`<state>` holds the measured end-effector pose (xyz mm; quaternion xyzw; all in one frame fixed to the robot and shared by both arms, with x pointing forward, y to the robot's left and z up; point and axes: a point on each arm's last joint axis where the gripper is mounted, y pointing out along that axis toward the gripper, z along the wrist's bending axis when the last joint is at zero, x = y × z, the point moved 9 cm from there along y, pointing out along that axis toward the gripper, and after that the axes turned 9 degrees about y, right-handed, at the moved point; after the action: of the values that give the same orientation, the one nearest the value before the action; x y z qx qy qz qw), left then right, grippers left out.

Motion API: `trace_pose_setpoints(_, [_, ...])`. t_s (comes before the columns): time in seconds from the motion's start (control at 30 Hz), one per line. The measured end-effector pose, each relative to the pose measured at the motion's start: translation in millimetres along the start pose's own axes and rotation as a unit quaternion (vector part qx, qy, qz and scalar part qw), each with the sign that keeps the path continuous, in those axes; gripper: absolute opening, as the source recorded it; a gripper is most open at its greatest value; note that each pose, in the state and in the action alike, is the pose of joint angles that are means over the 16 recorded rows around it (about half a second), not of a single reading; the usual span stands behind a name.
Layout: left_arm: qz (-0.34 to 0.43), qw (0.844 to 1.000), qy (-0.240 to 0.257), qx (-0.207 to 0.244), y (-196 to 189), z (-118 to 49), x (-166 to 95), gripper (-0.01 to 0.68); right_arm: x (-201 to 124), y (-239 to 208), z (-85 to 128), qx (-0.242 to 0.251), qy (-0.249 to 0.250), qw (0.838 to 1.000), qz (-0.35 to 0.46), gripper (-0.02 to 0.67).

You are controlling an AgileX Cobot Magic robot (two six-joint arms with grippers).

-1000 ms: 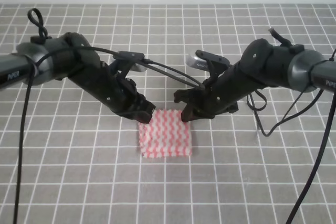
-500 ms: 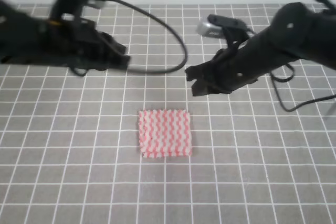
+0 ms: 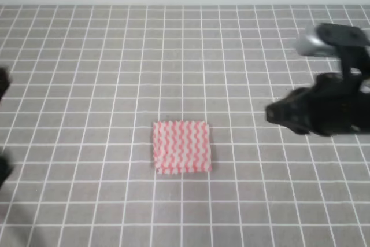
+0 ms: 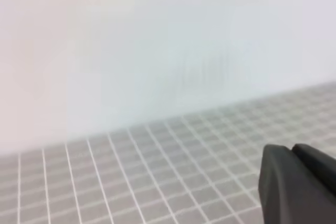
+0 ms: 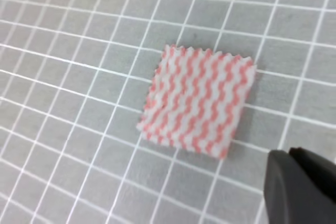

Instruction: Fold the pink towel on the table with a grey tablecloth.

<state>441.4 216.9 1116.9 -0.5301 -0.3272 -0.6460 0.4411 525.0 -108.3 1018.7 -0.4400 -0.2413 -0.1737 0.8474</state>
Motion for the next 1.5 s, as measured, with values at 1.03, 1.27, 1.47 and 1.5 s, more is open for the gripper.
trace_pose_setpoints(1.03, [0.013, 0.998, -0.056, -0.006, -62, -40.8, -147, -0.002, -90, -123, -63, 0.01, -0.07, 0.935, -0.348, -0.016])
trace_pose_setpoints(1.27, [0.034, 0.997, -0.058, -0.021, -61, -47.8, -158, -0.002, -102, -112, -74, -0.002, -0.072, 0.939, -0.337, -0.016])
trace_pose_setpoints(1.47, [0.038, 0.997, -0.059, -0.026, -62, -49.6, -160, -0.002, -105, -109, -78, -0.01, -0.08, 0.939, -0.335, -0.016])
trace_pose_setpoints(1.5, [0.039, 0.997, -0.059, -0.026, -62, -49.7, -161, -0.002, -105, -110, -80, -0.014, -0.082, 0.938, -0.337, -0.016])
